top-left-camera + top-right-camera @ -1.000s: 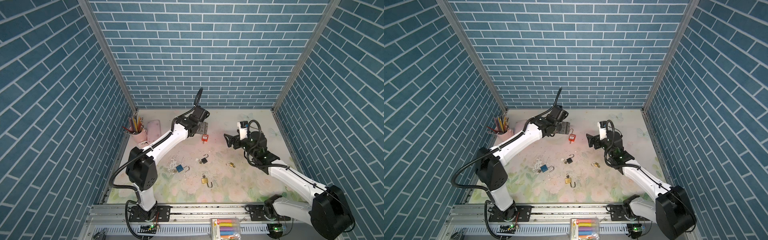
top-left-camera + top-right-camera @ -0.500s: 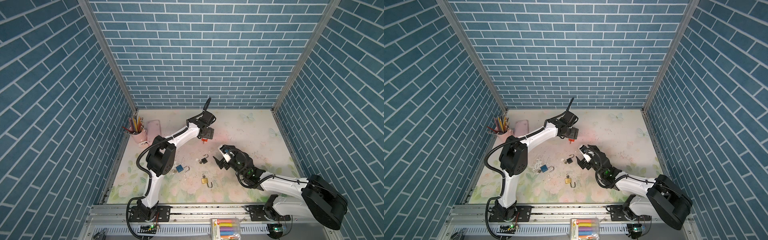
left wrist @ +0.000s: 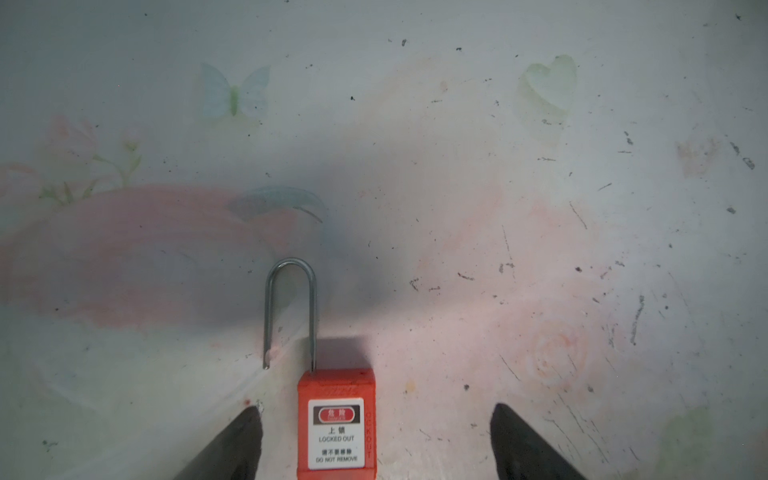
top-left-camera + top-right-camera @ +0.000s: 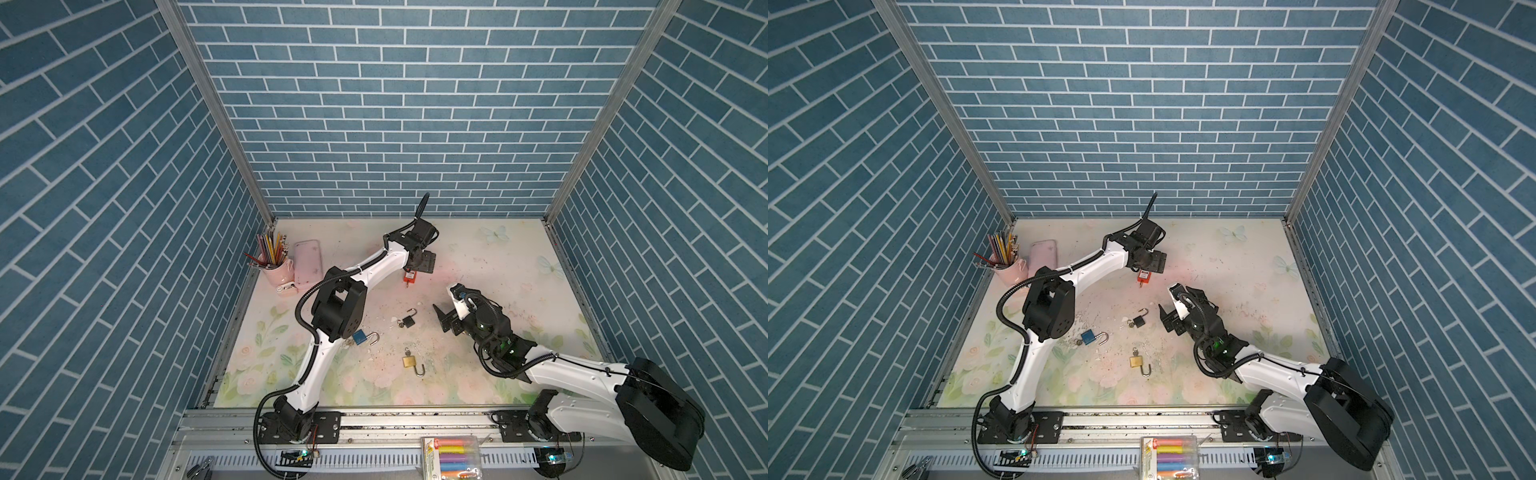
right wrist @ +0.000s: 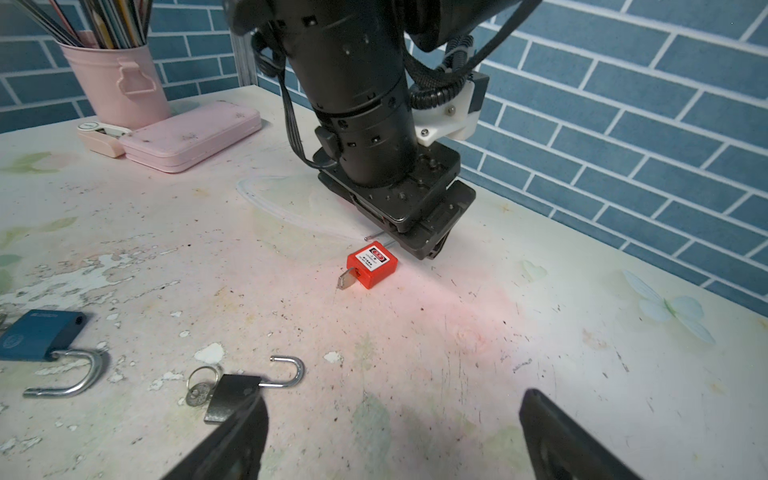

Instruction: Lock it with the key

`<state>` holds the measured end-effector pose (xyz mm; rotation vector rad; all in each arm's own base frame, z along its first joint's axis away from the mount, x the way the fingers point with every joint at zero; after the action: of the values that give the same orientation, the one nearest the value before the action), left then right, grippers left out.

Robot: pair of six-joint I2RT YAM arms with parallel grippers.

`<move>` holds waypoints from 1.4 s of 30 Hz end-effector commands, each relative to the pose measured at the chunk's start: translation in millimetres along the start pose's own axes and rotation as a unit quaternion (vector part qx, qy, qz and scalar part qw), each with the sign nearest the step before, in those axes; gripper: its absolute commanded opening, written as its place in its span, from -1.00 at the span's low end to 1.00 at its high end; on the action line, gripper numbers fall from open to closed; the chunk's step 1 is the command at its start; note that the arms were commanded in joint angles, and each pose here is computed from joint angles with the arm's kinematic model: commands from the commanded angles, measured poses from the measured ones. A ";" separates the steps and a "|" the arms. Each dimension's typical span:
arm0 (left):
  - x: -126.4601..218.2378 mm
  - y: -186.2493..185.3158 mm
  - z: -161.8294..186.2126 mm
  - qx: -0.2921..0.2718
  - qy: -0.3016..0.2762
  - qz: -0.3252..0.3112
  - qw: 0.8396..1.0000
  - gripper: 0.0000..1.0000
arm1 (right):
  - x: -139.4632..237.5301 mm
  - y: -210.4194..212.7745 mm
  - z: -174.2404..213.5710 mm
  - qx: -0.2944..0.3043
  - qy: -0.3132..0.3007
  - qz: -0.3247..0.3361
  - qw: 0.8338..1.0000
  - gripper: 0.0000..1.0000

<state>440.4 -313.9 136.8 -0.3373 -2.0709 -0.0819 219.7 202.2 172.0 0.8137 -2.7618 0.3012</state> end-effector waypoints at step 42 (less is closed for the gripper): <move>-37.5 15.0 39.4 0.007 0.039 -0.026 0.999 0.11 | -14.7 -36.6 3.1 -0.090 0.037 0.102 0.990 0.85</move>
<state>433.0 -303.7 86.1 -0.2728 -2.0231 -0.1219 245.2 179.1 156.3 0.5243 -2.7194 0.1707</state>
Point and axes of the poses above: each gripper's point midway between its finger pads, its own x axis back along the fingers, its own y axis along the line the jaws close on, z = x × y, the point moved 7 cm from there along x, back along the fingers, and after that the axes turned 1 degree about -x, right-handed, at the moved point
